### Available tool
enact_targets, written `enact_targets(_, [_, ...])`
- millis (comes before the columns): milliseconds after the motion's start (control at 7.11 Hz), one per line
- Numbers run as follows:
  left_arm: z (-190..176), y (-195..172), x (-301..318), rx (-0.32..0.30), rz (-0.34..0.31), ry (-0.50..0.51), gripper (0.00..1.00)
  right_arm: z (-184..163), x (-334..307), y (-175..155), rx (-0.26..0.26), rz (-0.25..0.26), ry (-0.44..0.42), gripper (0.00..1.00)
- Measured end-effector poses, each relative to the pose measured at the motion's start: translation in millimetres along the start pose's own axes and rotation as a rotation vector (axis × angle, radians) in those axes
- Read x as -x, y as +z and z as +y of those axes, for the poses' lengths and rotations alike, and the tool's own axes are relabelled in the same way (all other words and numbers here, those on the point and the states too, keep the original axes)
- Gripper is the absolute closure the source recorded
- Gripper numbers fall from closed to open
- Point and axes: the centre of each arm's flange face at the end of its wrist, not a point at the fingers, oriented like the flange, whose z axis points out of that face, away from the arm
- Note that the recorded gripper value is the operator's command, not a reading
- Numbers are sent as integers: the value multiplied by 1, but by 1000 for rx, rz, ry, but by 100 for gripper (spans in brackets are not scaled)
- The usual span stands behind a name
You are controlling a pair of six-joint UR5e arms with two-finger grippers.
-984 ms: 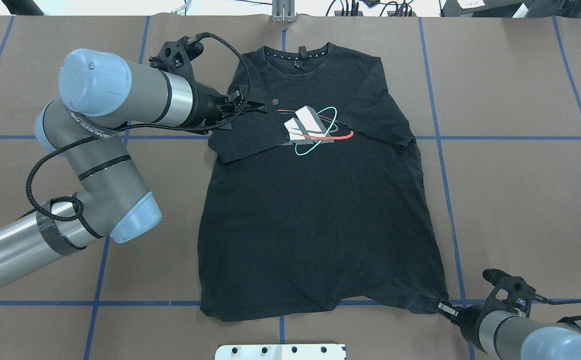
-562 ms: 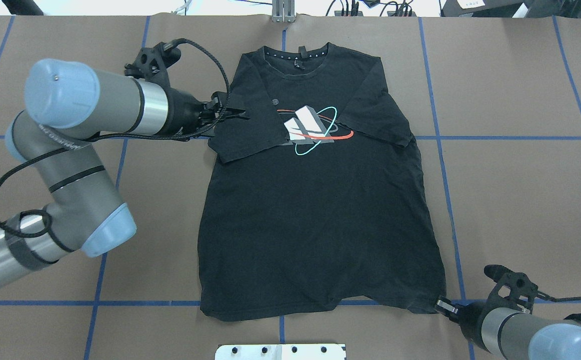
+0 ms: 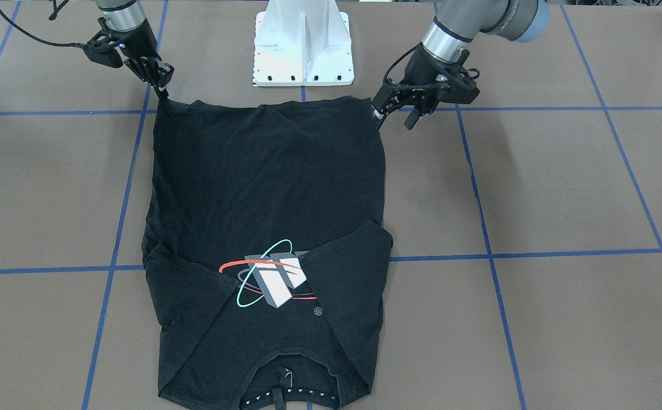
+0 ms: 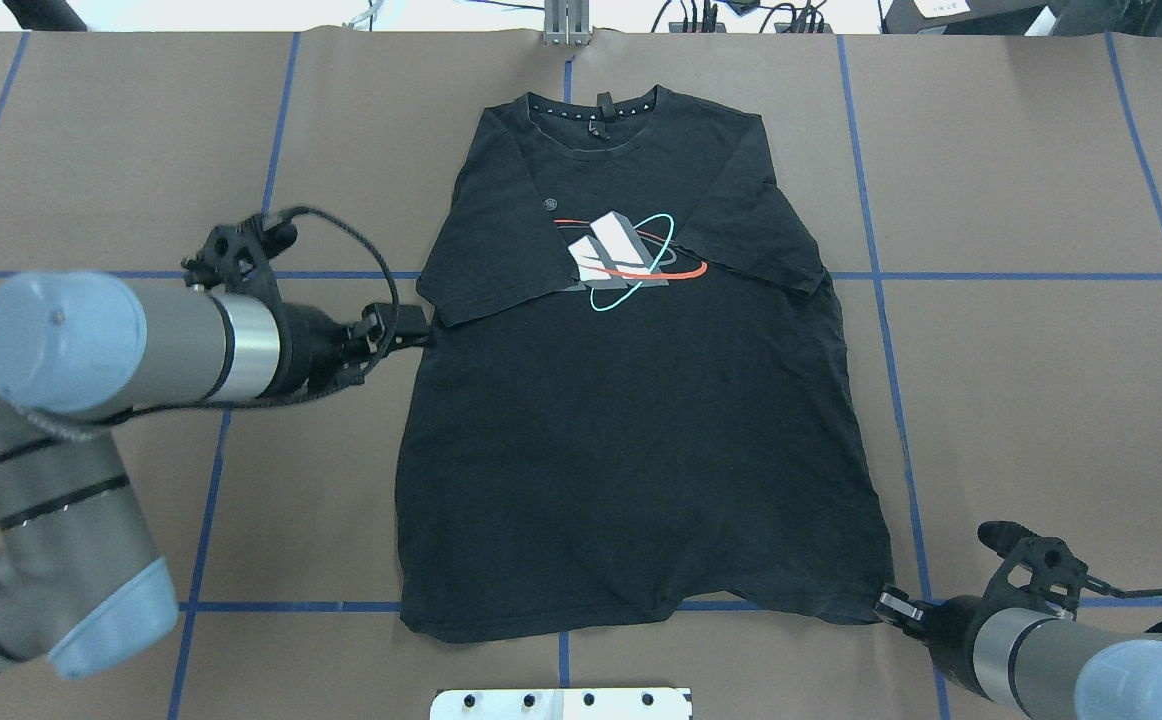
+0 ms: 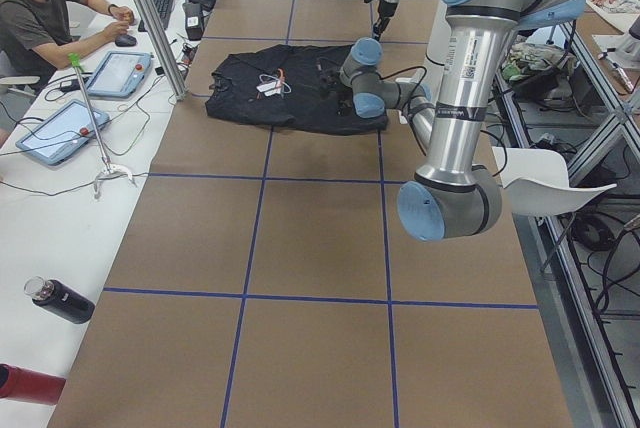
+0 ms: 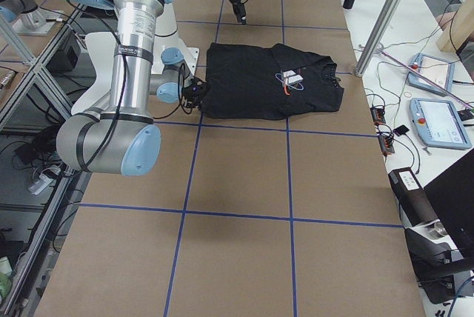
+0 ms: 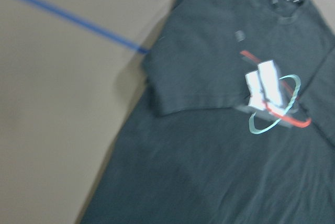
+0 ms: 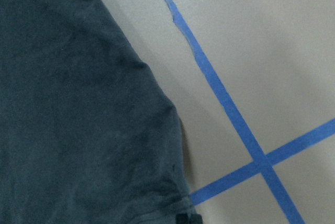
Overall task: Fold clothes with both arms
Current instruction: 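Move the left gripper to the other hem corner and grasp both corners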
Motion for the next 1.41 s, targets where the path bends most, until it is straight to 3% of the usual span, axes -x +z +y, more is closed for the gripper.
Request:
enact_targets(422, [113, 24, 34, 86, -69, -117, 6, -2, -2, 3, -6, 6, 0, 100])
enact_targets(984, [137, 61, 39, 90, -111, -118, 18, -2, -4, 5, -11, 10, -3, 100])
enact_targets(1265, [139, 71, 38, 85, -118, -116, 40, -2, -5, 7, -14, 14, -5, 100])
enact_targets(1406, [139, 75, 39, 82, -123, -117, 55, -2, -6, 8, -14, 14, -5, 100])
